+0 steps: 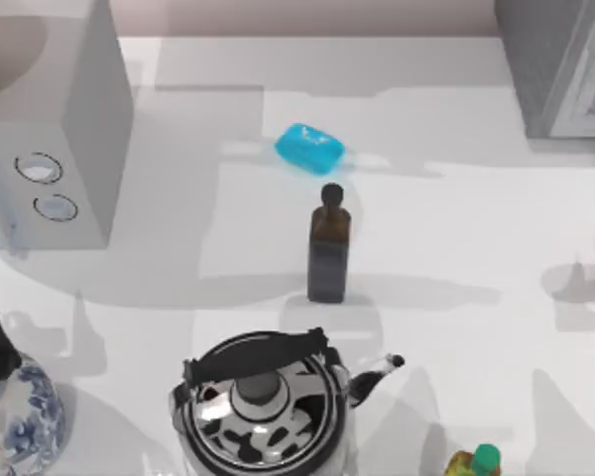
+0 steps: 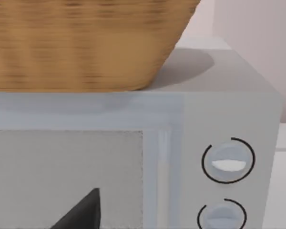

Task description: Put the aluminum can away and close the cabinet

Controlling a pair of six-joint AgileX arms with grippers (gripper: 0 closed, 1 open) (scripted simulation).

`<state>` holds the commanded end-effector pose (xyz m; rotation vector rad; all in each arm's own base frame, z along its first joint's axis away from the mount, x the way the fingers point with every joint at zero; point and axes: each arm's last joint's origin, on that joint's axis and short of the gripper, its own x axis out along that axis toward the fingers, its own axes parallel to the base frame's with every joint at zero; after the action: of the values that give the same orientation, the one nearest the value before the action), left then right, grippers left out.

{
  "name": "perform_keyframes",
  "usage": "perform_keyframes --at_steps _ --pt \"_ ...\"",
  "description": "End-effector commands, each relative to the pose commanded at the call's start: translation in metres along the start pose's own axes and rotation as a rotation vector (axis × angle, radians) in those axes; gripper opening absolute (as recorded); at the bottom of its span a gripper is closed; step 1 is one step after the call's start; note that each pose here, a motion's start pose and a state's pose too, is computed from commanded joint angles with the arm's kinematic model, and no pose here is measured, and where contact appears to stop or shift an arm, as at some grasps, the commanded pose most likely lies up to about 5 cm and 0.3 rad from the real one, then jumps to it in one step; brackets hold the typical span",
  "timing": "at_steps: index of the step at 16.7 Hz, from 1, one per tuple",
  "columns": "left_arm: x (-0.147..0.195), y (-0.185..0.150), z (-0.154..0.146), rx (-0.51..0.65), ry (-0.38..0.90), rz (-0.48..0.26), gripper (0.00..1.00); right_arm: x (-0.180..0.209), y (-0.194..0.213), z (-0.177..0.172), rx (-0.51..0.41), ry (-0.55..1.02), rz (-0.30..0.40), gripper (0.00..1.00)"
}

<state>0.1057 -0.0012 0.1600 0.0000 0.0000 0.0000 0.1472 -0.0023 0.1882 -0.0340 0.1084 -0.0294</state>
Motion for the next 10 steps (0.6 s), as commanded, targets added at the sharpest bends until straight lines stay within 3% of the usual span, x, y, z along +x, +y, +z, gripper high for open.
perform_keyframes --at_steps 4,10 --pt "0.0 0.0 0.0 0.0 0.0 0.0 1.0 0.041 0.001 -0.004 0.006 0.137 -0.002 1.0" --pt "0.0 0.0 0.0 0.0 0.0 0.0 1.0 0.08 0.005 -0.053 0.024 0.418 0.025 1.0"
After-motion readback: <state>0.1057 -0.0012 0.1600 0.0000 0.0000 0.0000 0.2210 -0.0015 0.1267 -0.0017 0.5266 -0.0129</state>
